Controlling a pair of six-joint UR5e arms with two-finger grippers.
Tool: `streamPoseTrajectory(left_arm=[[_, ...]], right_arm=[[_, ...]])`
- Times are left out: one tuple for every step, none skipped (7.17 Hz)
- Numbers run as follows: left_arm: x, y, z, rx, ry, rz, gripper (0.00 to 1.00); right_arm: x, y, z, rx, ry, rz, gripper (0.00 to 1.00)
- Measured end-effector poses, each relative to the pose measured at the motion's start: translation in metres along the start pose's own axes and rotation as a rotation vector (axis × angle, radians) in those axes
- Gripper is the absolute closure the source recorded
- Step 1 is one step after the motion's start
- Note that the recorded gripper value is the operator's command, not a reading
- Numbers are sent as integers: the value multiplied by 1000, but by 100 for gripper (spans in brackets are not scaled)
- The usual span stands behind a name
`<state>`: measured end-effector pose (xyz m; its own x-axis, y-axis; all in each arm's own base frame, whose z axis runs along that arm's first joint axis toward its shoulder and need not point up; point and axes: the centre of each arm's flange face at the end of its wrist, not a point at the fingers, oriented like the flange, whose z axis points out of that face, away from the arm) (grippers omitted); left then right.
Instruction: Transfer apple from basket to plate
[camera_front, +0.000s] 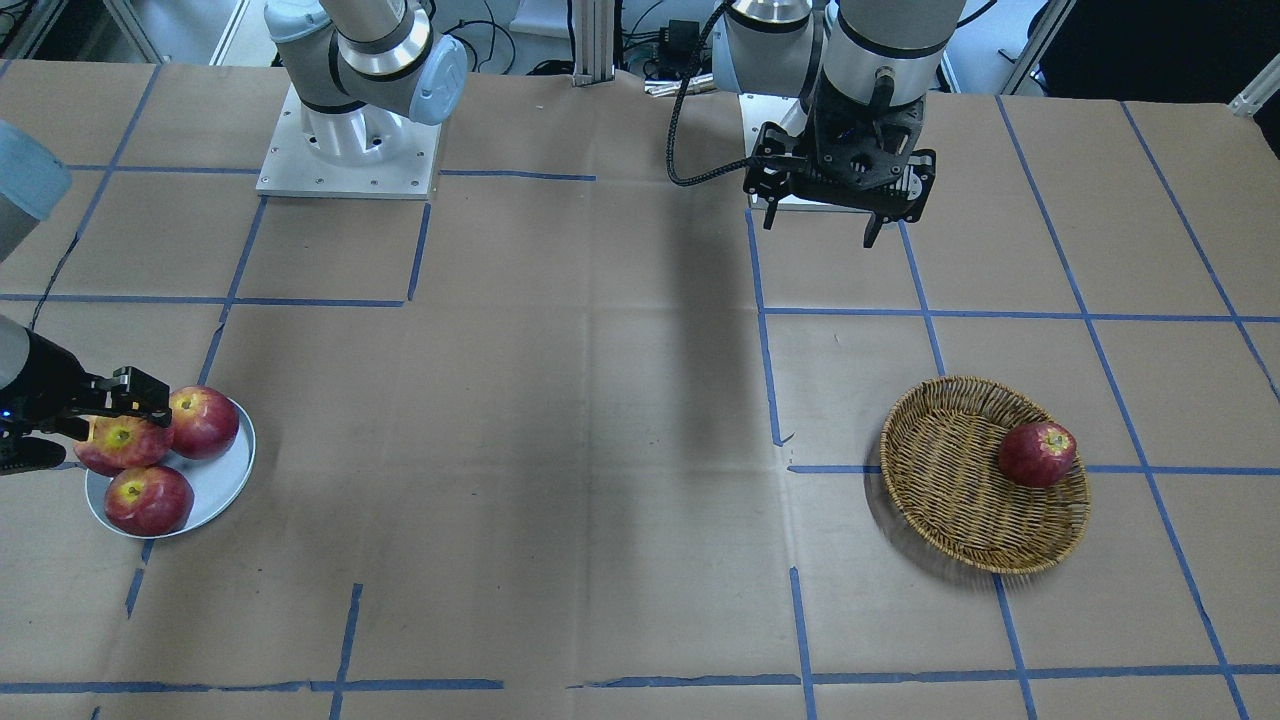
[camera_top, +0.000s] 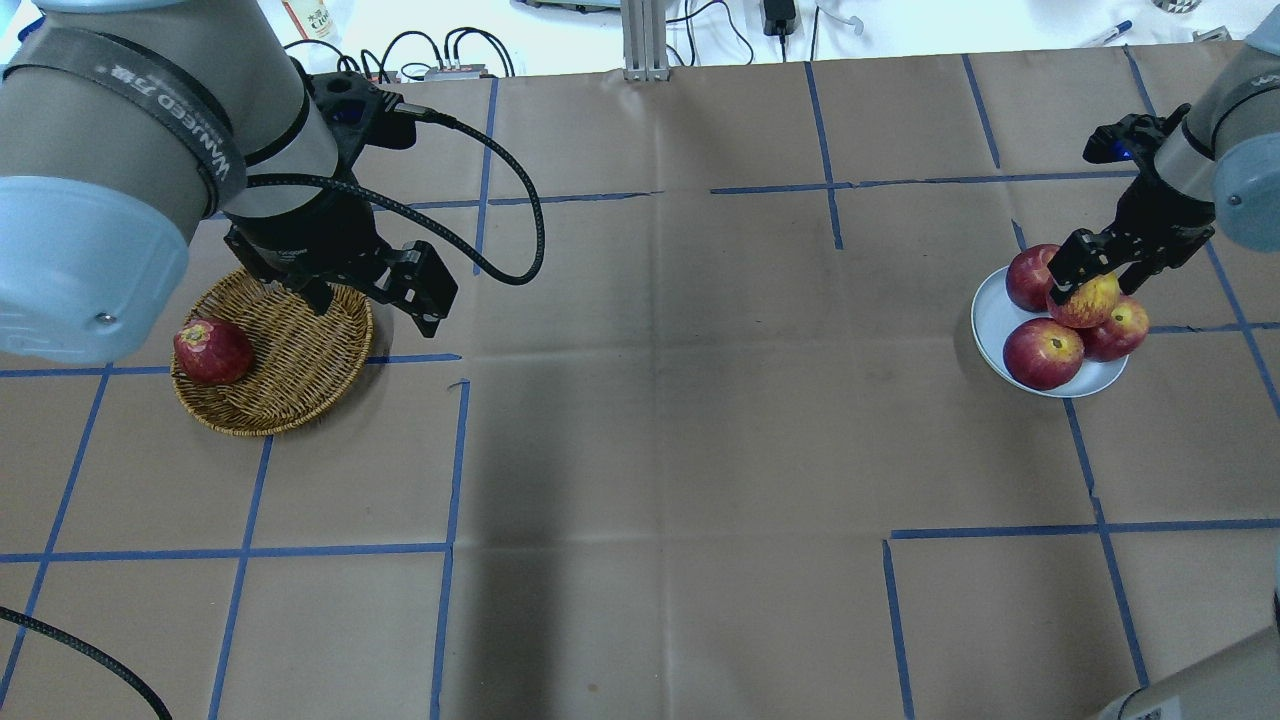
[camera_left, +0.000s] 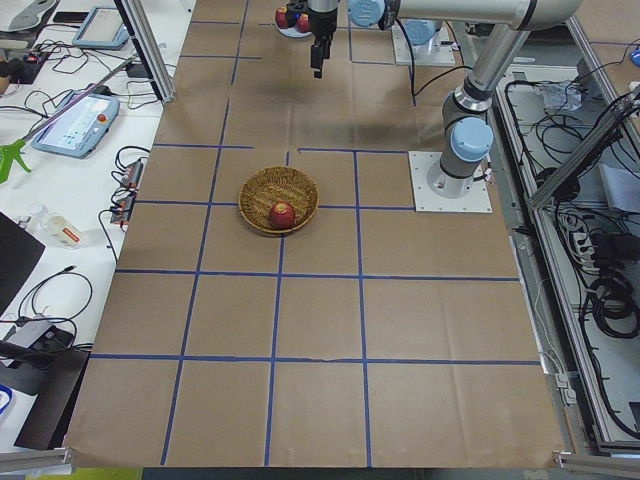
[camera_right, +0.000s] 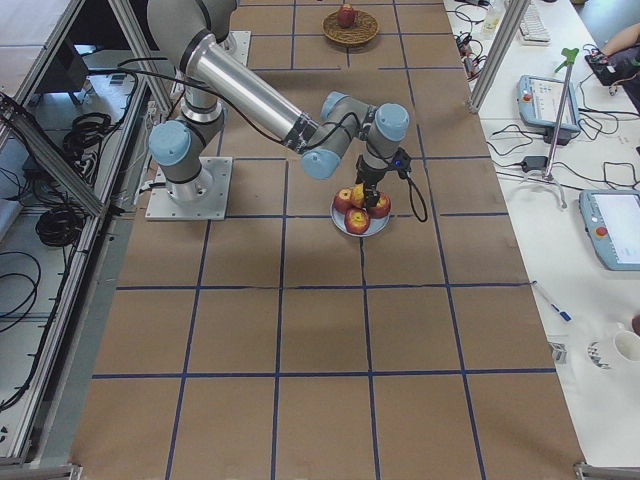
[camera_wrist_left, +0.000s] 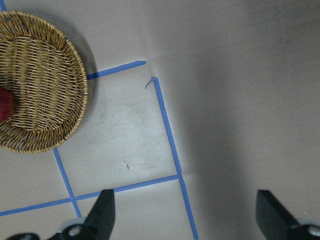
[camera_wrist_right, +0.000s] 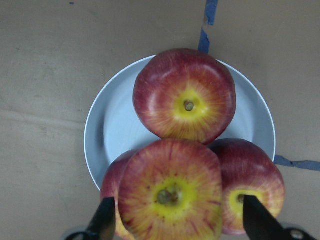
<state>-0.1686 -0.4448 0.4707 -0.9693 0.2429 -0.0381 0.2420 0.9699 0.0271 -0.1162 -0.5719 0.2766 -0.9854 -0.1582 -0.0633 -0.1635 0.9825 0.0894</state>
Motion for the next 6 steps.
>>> streamPoseTrajectory(left_arm=[[0, 0, 0, 0, 0, 1, 1], [0, 0, 0, 0, 0, 2, 1], [1, 0, 1, -2, 2, 4, 1], [1, 1, 2, -3, 3, 4, 1], [1, 1, 2, -4, 4, 4, 1], [1, 2, 1, -2, 4, 3, 1]], right_arm=[[-1, -3, -14, 21, 12, -4, 0], [-10, -6, -40, 42, 29, -19, 0], [-31, -8, -73, 48, 41, -40, 0], [-61, -3, -110, 44, 46, -50, 0], [-94, 9, -140, 36, 44, -33, 0], [-133, 24, -162, 26, 39, 13, 0]])
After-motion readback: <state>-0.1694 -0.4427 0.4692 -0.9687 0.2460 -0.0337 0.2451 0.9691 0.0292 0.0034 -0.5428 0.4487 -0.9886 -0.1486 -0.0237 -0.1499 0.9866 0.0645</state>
